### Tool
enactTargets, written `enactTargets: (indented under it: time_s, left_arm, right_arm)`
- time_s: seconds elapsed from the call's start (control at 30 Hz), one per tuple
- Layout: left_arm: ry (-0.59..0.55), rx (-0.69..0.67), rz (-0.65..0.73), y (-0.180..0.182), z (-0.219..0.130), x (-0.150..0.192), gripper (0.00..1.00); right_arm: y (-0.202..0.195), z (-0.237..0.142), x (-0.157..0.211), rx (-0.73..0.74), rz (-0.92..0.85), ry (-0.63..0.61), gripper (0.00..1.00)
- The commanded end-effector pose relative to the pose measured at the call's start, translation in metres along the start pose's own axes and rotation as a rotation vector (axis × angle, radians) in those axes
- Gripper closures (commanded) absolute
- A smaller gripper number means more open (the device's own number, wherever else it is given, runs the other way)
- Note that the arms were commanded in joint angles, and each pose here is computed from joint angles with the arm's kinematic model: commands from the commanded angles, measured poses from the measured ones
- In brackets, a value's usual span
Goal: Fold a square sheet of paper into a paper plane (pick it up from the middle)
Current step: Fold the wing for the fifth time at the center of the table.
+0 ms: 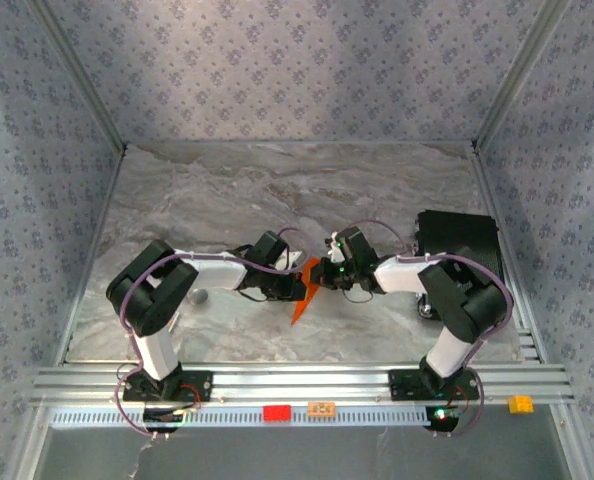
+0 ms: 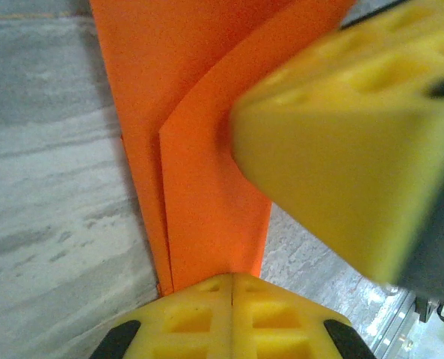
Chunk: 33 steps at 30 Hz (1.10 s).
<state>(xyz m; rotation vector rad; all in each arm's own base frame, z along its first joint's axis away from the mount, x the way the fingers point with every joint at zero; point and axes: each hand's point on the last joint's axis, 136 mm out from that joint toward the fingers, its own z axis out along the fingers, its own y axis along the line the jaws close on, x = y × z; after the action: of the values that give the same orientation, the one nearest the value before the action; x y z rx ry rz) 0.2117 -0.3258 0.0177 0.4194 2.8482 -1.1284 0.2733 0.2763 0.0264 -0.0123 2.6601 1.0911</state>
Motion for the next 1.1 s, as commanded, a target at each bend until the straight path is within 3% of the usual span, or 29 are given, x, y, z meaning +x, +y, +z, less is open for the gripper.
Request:
enactTargets:
  time_s: [0.0, 0.87, 1.07]
  left_arm:
    - [0.088, -0.129, -0.068, 0.038, 0.007, 0.027, 1.00]
    - [0.114, -0.170, -0.070, 0.051, 0.009, 0.037, 1.00]
    - [0.112, -0.168, -0.069, 0.050, 0.009, 0.037, 1.00]
  right_arm:
    - [-0.027, 0.003, 0.000, 0.073, 0.037, 0.012, 0.92]
    - [-0.092, -0.025, -0.058, 0.201, 0.233, -0.148, 0.91]
    - [-0.091, -0.031, -0.070, 0.186, 0.251, -0.161, 0.91]
